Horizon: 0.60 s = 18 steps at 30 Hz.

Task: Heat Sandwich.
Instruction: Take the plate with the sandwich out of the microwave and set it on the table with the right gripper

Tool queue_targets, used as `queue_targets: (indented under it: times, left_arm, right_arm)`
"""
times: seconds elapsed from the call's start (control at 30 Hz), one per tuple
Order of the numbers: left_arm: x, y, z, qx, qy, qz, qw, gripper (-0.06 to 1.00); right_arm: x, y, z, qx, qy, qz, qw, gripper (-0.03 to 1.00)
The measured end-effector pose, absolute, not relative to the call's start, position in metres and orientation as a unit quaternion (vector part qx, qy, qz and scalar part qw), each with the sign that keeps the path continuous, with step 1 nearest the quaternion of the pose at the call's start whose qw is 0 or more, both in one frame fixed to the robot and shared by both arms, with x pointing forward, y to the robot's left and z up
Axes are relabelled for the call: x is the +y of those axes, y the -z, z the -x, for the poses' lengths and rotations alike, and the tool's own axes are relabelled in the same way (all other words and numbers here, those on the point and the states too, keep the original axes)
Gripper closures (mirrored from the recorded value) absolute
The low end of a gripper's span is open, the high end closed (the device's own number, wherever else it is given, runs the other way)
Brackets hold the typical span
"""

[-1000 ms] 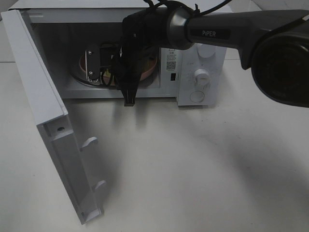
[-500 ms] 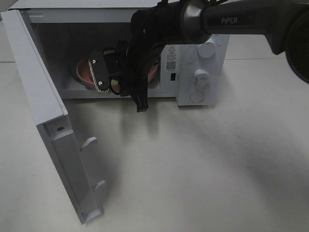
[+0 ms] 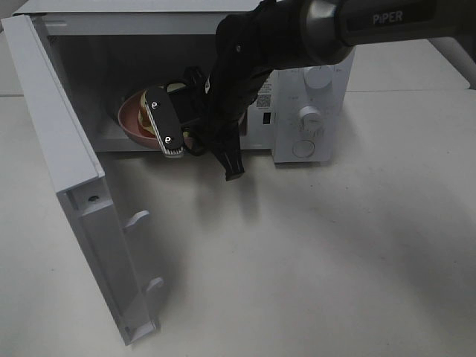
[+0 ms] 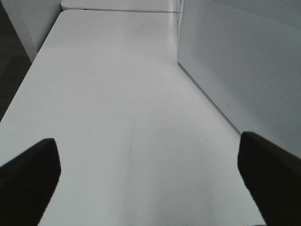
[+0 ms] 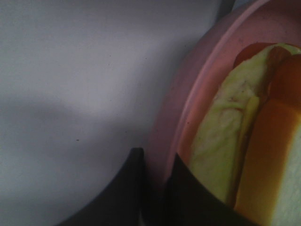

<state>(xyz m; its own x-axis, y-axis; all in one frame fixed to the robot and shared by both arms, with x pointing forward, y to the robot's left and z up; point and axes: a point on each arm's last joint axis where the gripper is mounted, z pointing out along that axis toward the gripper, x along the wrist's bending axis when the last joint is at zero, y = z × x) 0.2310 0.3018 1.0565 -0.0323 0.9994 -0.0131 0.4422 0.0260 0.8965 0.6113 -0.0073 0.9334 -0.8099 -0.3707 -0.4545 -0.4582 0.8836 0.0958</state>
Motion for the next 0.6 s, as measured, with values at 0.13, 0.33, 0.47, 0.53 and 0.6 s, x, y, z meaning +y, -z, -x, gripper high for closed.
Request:
queue_targets:
  times: [0.13,0.33,0.47,0.53,0.6]
  left_arm:
    - [0.302,-1.057,-0.231,0.613,-0.375,-0.588,0.371,-0.02]
    - [0.302,-1.057,-0.231,0.613,-0.375,-0.588,0.371,-0.02]
    - [0.302,-1.057,-0.231,0.613,-0.375,-0.588,0.371,-0.02]
    - [0.302,-1.057,-0.231,0.613,-0.375,-0.588,0.371,-0.02]
    - [0.302,-1.057,-0.231,0.613,-0.375,-0.588,0.371,-0.02]
  right_arm:
    - [-0.013,-0.938,-0.604,0.94,-0.097,0.239,0.221,0.87]
    - [-0.018,-0.943,-0.595,0.936,-0.098,0.252,0.224,0.87]
    - [-0.024,-0.955,-0.584,0.928,-0.103,0.265,0.241,0.87]
    - [-0.025,-0.957,-0.582,0.927,-0.103,0.267,0.241,0.87]
    - [-0.028,-0.962,-0.575,0.925,-0.104,0.274,0.244,0.87]
